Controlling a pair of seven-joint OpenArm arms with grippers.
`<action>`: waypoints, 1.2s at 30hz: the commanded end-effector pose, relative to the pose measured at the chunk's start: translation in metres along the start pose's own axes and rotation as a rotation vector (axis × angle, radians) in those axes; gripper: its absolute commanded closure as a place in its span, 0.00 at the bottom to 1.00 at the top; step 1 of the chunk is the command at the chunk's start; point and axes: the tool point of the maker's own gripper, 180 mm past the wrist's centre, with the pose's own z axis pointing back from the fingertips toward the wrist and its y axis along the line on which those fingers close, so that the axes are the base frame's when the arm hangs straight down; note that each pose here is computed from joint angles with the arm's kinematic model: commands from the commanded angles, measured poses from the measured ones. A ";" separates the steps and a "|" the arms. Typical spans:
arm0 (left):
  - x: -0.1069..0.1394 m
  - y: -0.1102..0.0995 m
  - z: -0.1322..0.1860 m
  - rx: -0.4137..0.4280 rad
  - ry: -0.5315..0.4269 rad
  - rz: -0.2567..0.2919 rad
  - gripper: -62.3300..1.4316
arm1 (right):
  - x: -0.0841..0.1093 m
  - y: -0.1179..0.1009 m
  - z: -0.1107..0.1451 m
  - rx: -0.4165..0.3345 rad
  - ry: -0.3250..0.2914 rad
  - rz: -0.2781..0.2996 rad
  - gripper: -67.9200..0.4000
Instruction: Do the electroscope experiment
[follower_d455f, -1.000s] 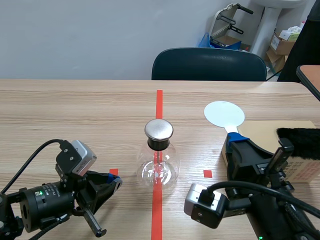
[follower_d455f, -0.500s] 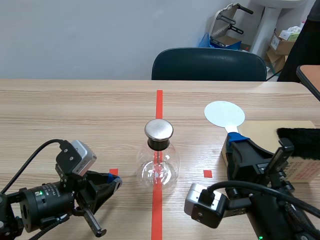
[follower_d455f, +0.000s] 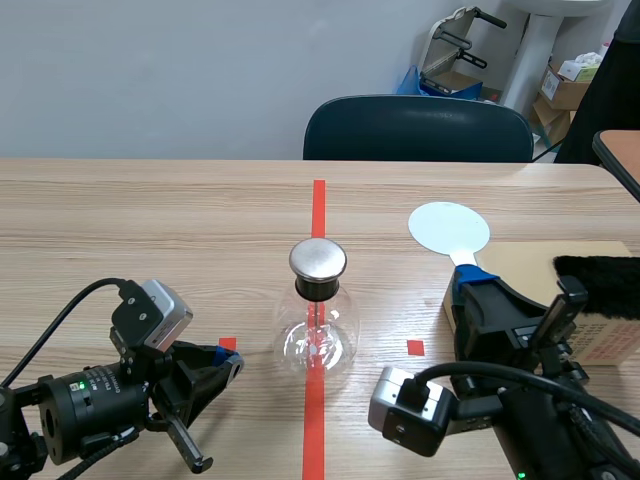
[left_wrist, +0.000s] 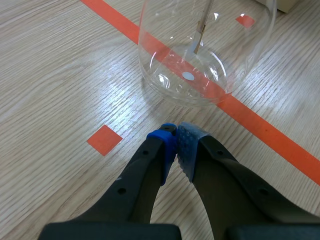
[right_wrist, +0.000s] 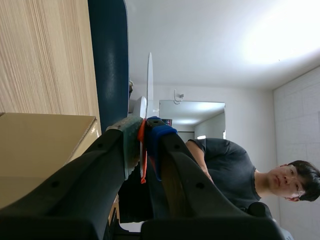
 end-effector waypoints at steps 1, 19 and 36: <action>0.011 -0.003 -0.003 -0.006 -0.035 0.005 0.91 | -0.004 -0.005 -0.001 -0.022 0.003 0.012 0.98; 0.011 -0.003 -0.003 -0.006 -0.035 0.005 0.91 | -0.004 -0.005 -0.001 -0.022 0.003 0.012 0.98; 0.011 -0.003 -0.003 -0.006 -0.035 0.005 0.91 | 0.037 -0.010 0.004 -0.048 -0.228 0.016 0.98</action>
